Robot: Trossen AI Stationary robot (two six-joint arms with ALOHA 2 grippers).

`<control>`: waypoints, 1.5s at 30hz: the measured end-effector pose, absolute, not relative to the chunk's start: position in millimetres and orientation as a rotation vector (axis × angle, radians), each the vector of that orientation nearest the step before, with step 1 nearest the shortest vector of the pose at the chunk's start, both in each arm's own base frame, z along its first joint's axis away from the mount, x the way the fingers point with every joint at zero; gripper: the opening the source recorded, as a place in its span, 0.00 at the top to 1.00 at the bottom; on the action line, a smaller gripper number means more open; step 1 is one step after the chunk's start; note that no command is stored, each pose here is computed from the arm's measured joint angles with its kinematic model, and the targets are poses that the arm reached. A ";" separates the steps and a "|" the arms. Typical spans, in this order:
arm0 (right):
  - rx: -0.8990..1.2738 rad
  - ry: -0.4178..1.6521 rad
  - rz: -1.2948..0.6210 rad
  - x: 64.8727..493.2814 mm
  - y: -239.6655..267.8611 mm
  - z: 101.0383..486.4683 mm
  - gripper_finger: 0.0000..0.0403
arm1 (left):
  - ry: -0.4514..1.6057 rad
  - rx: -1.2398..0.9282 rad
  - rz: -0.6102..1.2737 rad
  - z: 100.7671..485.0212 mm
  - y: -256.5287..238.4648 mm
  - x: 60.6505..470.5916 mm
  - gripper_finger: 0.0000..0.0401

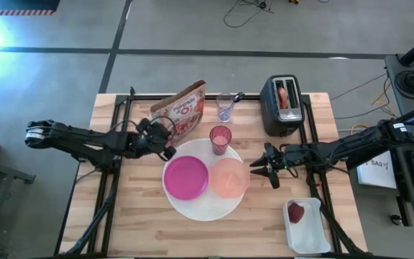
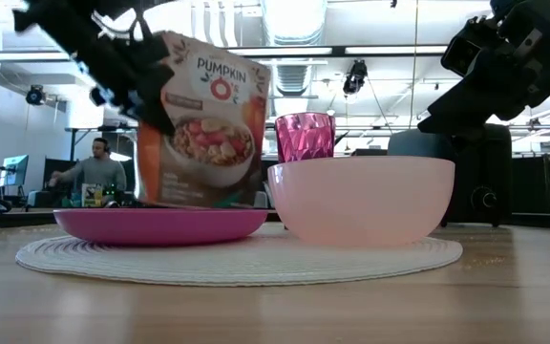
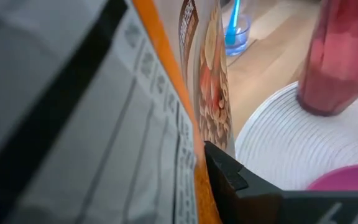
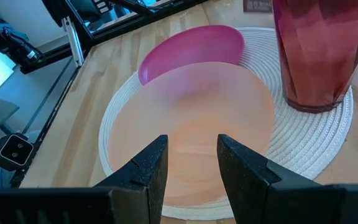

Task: Arrange a breakfast setting
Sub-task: Pour the cereal from the orange cereal box into the orange bowl on the white mat

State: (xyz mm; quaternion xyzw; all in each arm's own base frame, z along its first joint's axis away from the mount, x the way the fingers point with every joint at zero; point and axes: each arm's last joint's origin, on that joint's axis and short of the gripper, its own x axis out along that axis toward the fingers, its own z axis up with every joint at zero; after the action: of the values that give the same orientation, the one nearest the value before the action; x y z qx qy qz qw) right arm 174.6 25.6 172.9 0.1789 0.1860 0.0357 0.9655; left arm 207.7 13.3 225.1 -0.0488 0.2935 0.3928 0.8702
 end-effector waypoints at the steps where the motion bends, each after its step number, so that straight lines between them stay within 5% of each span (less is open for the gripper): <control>1: 0.362 0.376 0.072 174.6 25.6 172.9 0.68 | 0.633 -0.098 0.827 232.8 13.4 206.8 1.00; 12: 0.362 0.376 0.072 174.6 25.6 172.9 0.68 | 0.969 -0.152 0.707 336.5 8.8 180.5 1.00; 24: 0.362 0.377 0.072 174.6 25.6 172.8 0.68 | 0.994 -0.689 0.240 424.3 -9.6 148.5 1.00; 45: 0.362 0.376 0.072 174.6 25.6 172.9 0.68 | 1.423 -0.693 -0.023 377.6 -80.0 223.0 1.00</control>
State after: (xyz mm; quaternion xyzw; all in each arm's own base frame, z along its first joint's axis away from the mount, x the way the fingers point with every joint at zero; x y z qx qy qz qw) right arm 174.6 25.6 172.9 0.1789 0.1860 0.0357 0.9655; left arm 223.0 -80.0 377.6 -0.3114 0.6395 -0.0103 0.7028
